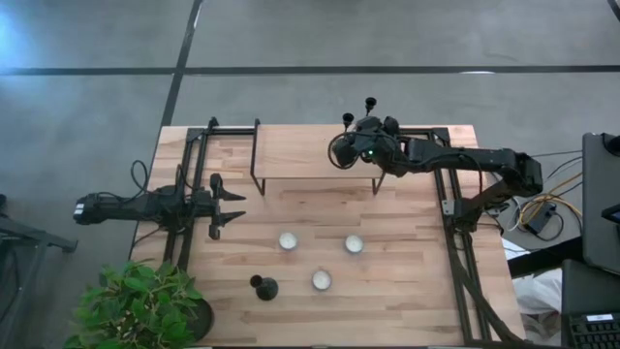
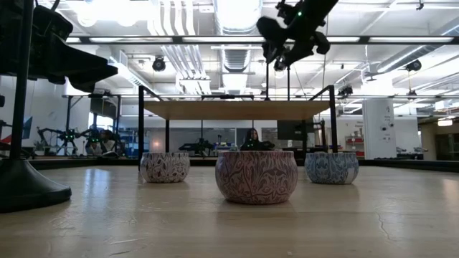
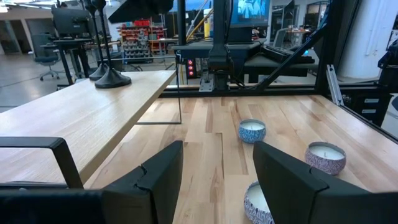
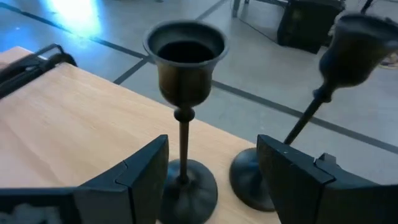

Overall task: Pick & Place candle stick holders
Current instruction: Put the black candle holder on the shelf

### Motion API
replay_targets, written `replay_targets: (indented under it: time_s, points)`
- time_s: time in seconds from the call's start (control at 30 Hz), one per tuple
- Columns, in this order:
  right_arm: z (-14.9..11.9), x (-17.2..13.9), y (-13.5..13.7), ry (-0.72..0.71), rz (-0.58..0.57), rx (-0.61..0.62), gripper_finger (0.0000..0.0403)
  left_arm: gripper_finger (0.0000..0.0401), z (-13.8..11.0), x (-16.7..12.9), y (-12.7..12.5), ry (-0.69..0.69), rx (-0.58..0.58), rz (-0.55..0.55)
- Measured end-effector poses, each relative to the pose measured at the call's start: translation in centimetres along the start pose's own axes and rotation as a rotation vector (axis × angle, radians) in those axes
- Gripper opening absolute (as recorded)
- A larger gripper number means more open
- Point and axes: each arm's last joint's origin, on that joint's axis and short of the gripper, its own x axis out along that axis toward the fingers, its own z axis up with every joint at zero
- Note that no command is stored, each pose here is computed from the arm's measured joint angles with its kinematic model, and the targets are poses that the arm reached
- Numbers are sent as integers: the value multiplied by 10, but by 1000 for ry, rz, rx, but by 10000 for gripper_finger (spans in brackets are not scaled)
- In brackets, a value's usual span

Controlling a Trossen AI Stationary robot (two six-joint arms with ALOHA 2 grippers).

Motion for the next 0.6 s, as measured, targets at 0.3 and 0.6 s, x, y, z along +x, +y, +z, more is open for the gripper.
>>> replay_targets:
  time_s: [0.3,0.6]
  points:
    - [4,-28,-16,61,98,-18,230,202,0,0,0,0,0,0]
    - [3,-82,-28,109,280,-37,225,202,0,0,0,0,0,0]
